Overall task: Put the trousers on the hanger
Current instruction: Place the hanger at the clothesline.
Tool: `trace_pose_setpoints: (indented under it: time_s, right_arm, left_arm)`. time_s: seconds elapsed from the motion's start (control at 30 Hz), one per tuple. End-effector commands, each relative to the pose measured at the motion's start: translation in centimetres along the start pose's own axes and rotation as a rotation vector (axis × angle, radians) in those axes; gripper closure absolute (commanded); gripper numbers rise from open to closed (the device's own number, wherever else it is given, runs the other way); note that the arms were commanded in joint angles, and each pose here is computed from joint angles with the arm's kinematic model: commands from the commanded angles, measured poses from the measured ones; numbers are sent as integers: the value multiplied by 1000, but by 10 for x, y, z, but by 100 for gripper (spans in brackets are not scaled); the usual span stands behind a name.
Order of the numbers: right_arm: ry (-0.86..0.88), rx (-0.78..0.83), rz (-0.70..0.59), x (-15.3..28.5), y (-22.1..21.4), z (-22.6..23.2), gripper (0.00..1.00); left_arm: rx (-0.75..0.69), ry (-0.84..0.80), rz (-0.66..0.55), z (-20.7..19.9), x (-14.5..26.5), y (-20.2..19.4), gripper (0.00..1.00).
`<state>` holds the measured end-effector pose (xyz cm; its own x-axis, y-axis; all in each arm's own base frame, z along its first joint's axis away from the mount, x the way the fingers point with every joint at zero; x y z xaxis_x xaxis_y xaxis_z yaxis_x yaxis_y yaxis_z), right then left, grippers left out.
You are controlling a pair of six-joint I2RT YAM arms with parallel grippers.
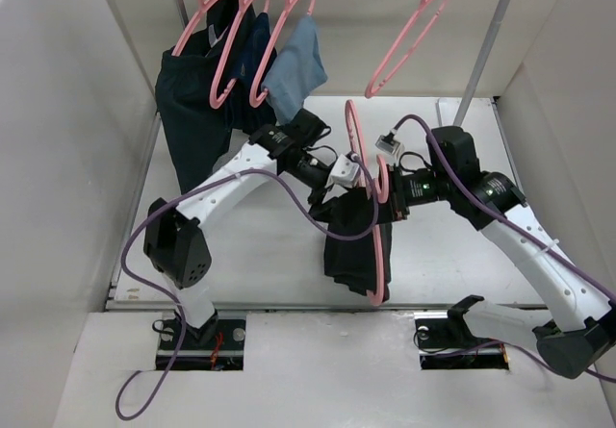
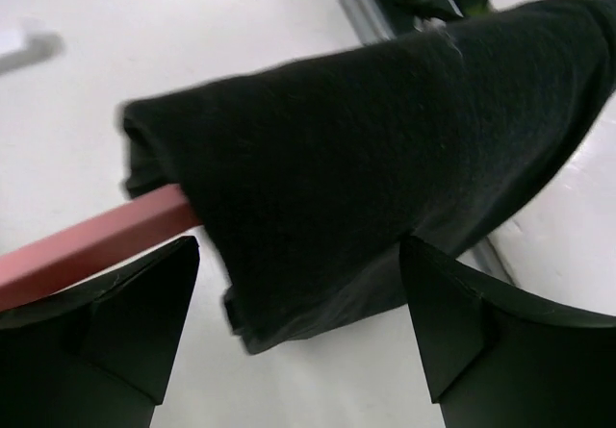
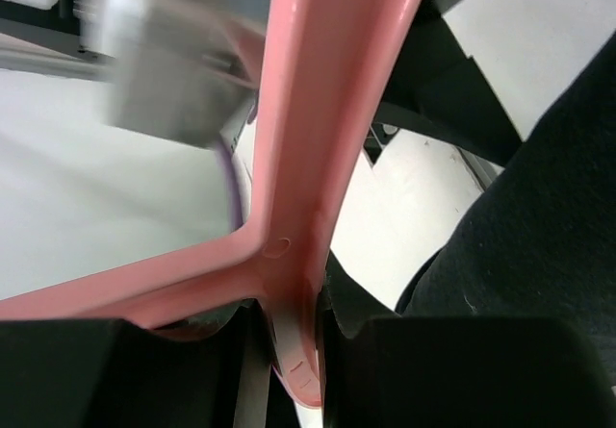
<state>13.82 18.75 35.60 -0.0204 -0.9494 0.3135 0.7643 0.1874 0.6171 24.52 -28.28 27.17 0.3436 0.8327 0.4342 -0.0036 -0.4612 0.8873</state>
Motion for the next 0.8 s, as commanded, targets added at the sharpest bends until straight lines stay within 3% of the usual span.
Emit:
trace_pose_setpoints:
  time_s: [0.0,0.07,0.13,0.2,0.23,0.27,0.4,0.47,0.77]
  right_arm:
    - [113,177,-73,8,12,26,100]
    - [123,177,-68,8,11,27,100]
    - [120,168,-62,8,10,27,100]
    - [112,158,-64,9,10,25,100]
    - [112,158,-64,9,10,25,100]
    - [112,158,-64,9,10,25,100]
    - [91,122,-58,9,4,15,100]
    - [89,115,-54,10,1,15,100]
    - [67,86,-50,12,-6,10,100]
  left_arm:
    - [-7,-134,-14,-26,1,1,17]
    - [-9,-118,-43,-22,0,6,16]
    - [-8,-126,-78,-23,-1,10,27]
    - [16,-110,-99,-26,-2,17,52]
    - [21,-108,-101,-25,-2,18,85]
    - [7,-98,-113,-25,0,23,100]
    - [58,-64,-147,-24,13,30,100]
    - [149,-26,-182,-17,26,30,100]
    - [199,177,-315,31,62,46,100]
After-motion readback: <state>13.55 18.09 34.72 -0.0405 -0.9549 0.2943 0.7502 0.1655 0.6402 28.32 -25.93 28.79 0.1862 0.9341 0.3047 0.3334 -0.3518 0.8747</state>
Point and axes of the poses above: each gripper's point midway between its finger pads, its own x axis back along the fingers, its own z axis along the line the jaws close on, y = z × x, the point moved 8 cm from there along x, back along the fingers, and after that the axes turned 13 degrees about x, right-handed, at the moved point
